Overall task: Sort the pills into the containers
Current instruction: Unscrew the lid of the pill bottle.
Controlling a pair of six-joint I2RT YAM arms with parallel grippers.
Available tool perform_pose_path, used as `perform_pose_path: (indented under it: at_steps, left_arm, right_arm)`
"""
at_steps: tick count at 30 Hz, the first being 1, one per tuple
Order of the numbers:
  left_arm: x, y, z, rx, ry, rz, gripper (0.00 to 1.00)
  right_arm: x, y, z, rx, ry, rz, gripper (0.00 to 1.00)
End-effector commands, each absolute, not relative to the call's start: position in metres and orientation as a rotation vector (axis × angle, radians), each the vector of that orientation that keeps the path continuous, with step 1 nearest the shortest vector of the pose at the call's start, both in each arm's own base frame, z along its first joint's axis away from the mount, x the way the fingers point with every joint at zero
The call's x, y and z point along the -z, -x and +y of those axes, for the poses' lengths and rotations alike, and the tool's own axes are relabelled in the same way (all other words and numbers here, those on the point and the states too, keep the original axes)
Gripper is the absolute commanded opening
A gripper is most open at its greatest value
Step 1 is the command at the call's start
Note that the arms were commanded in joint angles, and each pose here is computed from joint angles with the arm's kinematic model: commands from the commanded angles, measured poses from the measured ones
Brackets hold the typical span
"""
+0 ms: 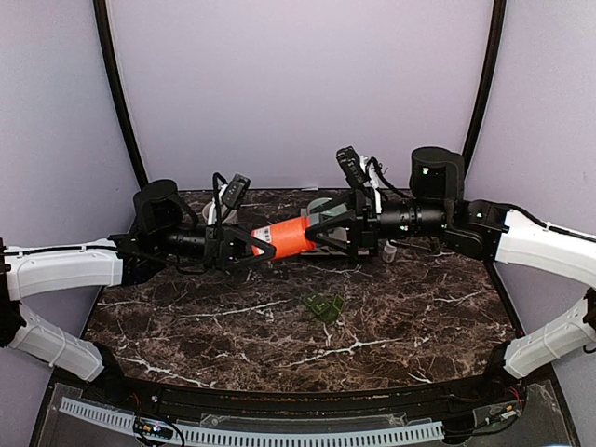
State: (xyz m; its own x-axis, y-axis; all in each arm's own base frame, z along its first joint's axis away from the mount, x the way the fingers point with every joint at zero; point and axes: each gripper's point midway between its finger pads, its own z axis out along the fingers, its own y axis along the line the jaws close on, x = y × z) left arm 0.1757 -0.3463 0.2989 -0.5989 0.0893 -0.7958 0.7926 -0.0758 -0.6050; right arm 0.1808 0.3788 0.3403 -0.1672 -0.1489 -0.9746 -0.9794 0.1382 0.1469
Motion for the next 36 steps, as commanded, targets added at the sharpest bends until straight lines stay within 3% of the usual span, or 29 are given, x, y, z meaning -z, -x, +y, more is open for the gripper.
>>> perform_pose_path:
  at_steps: [1, 11, 24, 36]
  left_arm:
    - [-0.332, -0.158, -0.342, 1.771, -1.076, 1.504, 0.00]
    - [-0.328, -0.158, -0.342, 1.766, -1.083, 1.505, 0.00]
    - [-0.329, -0.158, -0.343, 1.775, -1.088, 1.498, 0.00]
    - [-0.328, -0.159, -0.344, 1.776, -1.090, 1.499, 0.00]
  right_arm:
    - [-0.339, -0.199, 0.368, -1.035, 1.095, 1.531, 0.11]
    - [-0.343, -0.197, 0.371, -1.059, 1.105, 1.521, 0.25]
    - [-0.346, -0.193, 0.375, -1.116, 1.104, 1.516, 0.55]
    - [-0.352, -0.190, 0.377, -1.155, 1.105, 1.506, 0.67]
